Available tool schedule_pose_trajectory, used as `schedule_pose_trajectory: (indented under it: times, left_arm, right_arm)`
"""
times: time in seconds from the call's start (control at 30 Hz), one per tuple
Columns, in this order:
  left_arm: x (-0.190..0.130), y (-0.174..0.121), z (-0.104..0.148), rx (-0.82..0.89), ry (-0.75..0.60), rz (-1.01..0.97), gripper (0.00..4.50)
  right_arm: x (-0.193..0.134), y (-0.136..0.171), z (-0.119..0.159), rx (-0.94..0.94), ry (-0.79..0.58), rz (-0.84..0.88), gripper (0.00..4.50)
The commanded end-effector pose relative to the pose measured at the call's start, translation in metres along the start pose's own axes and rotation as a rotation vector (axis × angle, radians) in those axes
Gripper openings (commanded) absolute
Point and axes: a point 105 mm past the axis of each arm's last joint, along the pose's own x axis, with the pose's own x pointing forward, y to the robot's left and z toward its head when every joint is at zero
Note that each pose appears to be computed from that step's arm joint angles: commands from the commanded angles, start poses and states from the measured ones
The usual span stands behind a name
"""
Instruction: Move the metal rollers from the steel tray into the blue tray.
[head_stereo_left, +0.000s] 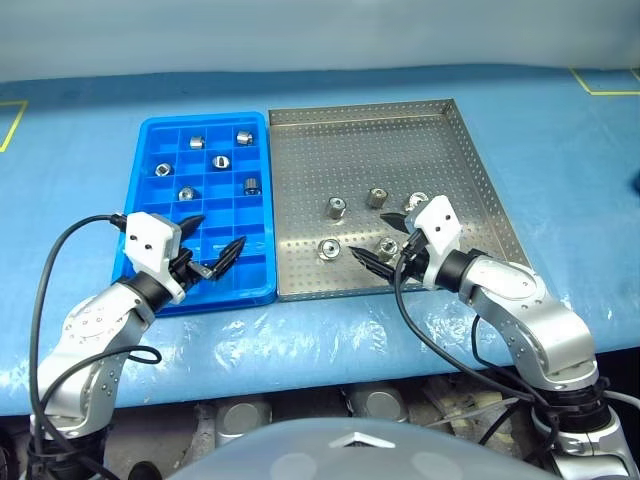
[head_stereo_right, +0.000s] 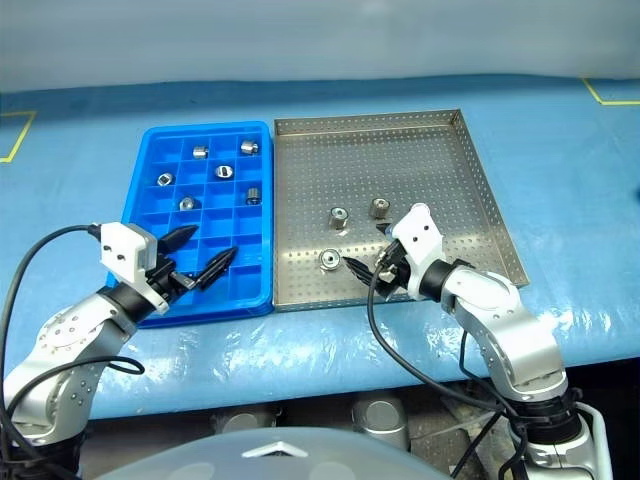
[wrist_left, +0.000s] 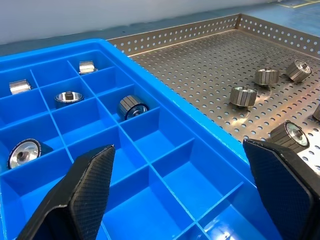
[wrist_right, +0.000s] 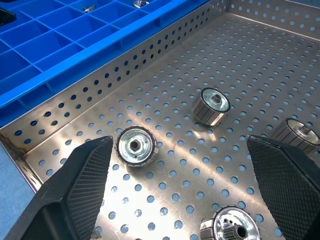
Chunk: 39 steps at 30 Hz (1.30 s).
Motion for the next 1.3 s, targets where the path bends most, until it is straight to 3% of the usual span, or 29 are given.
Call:
schedule_pose_trajectory:
  times: [0.03, 0.53, 0.67, 0.97, 1.2, 1.3]
  left_arm:
    - [-0.001, -0.003, 0.007, 0.032, -0.019, -0.013, 4.47]
    - [-0.002, -0.004, 0.006, 0.024, -0.017, -0.009, 4.47]
    - [0.005, -0.005, 0.018, 0.033, -0.057, -0.037, 4.47]
    - [0.094, -0.035, 0.068, 0.213, -0.020, -0.367, 4.47]
    - [0.166, -0.045, 0.060, 0.239, 0.116, -0.460, 4.47]
    - [0.183, -0.049, 0.052, 0.240, 0.166, -0.475, 4.47]
  right_arm:
    - [-0.002, 0.001, 0.009, -0.032, -0.034, -0.002, 4.50]
    - [-0.002, 0.002, 0.006, -0.028, -0.028, 0.004, 4.50]
    - [-0.001, 0.002, 0.008, -0.032, -0.032, 0.002, 4.50]
    - [0.001, 0.004, 0.009, -0.024, -0.056, -0.016, 4.50]
    - [0.001, 0.005, 0.010, -0.011, -0.092, -0.077, 4.50]
    - [-0.002, 0.006, 0.009, -0.004, -0.095, -0.097, 4.50]
